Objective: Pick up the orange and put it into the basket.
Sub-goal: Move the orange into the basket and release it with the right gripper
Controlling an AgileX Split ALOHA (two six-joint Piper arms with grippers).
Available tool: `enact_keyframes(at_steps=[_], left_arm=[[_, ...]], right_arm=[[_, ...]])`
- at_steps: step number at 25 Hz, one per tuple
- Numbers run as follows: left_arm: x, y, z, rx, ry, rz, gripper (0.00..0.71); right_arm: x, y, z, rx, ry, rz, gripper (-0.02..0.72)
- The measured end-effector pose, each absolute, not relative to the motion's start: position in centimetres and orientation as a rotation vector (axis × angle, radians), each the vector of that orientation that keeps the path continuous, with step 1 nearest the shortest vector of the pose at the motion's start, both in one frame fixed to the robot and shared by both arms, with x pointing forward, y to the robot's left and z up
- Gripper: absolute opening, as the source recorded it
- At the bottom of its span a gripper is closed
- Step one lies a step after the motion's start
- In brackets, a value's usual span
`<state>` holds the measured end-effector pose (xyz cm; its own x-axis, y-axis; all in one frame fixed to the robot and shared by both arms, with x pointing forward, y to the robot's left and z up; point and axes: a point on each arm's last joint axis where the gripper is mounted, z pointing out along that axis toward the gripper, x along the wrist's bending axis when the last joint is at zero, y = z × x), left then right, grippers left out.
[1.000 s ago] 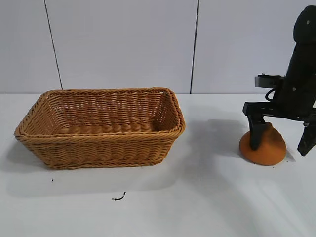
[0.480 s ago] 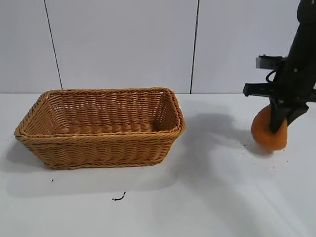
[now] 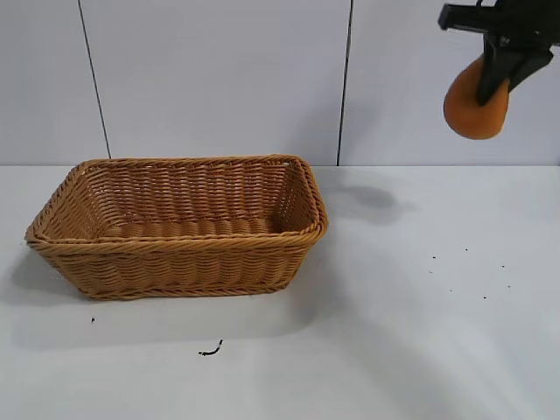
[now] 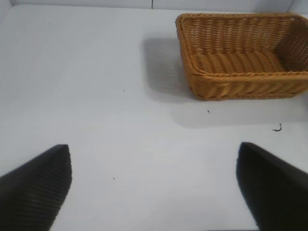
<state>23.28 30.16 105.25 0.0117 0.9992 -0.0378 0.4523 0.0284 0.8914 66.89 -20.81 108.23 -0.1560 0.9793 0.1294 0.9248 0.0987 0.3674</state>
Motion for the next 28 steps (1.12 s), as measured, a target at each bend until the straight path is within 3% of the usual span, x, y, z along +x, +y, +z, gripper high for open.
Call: enact_keyframes(at_steps=[9, 14, 22, 26, 28], left_arm=[[23.3, 30.2, 105.3, 1.527, 1.545, 0.909, 0.666], [23.3, 30.2, 105.3, 1.527, 1.545, 0.909, 0.666], [23.3, 30.2, 105.3, 1.527, 1.545, 0.909, 0.666], [23.3, 30.2, 105.3, 1.527, 1.545, 0.909, 0.666], [23.3, 30.2, 105.3, 1.527, 1.545, 0.909, 0.666]], right_arm=[[63.9, -8.6, 108.1, 1.65, 2.393, 0.749, 0.001], [63.4, -3.3, 104.4, 1.575, 2.465, 0.782, 0.001], [64.5, -0.7, 96.3, 1.613, 2.535, 0.662, 0.001], [64.7, -0.6, 94.2, 1.632, 2.558, 0.605, 0.002], [64.7, -0.6, 94.0, 1.633, 2.561, 0.599, 0.046]])
